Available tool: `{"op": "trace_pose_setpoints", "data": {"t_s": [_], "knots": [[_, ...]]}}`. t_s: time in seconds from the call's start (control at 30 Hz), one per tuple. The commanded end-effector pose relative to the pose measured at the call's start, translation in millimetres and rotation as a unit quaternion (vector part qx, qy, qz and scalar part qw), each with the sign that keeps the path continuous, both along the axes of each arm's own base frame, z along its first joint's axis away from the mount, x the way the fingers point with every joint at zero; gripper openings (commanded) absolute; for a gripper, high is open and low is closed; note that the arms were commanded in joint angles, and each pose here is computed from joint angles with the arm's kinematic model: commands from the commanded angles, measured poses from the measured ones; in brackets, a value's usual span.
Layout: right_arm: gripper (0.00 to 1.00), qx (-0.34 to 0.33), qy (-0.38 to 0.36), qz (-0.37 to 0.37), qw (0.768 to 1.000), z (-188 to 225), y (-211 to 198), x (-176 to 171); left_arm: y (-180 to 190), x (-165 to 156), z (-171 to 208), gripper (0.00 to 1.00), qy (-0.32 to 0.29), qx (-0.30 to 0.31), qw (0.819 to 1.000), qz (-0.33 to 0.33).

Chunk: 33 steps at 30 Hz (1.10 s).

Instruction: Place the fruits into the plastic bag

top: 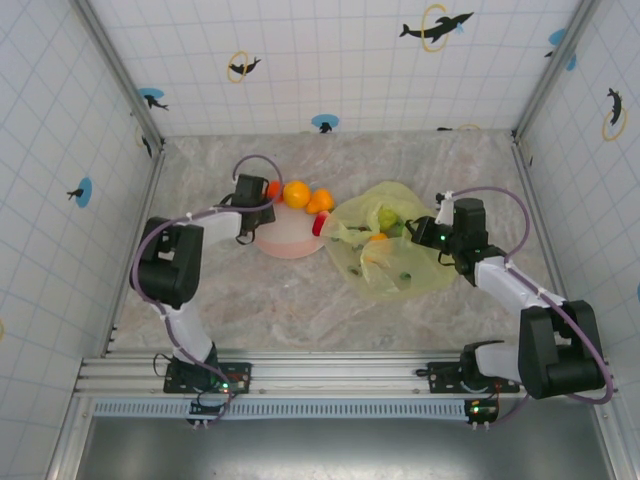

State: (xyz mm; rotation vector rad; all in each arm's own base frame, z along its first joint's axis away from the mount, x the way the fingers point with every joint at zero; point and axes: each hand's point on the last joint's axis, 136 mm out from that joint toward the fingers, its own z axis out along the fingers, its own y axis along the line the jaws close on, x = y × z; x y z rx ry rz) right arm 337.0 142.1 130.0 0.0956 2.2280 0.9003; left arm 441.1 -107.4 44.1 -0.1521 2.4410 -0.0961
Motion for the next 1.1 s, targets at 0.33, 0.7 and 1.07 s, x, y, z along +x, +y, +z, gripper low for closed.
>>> {"op": "trace_pose_setpoints", "data": {"t_s": [0.33,0.7,1.07], "knots": [[0.00,-0.005,-0.012,-0.002,1.000,8,-1,8,-110,-130,99,0.58,-0.079,-0.198,0.957,-0.198],[0.00,-0.002,-0.017,0.002,1.000,17,1,10,-247,-224,108,0.57,-0.037,-0.252,0.859,-0.445],[0.00,0.002,-0.016,0.020,1.000,22,7,8,-294,-174,65,0.60,-0.010,-0.180,0.885,-0.430]]}}
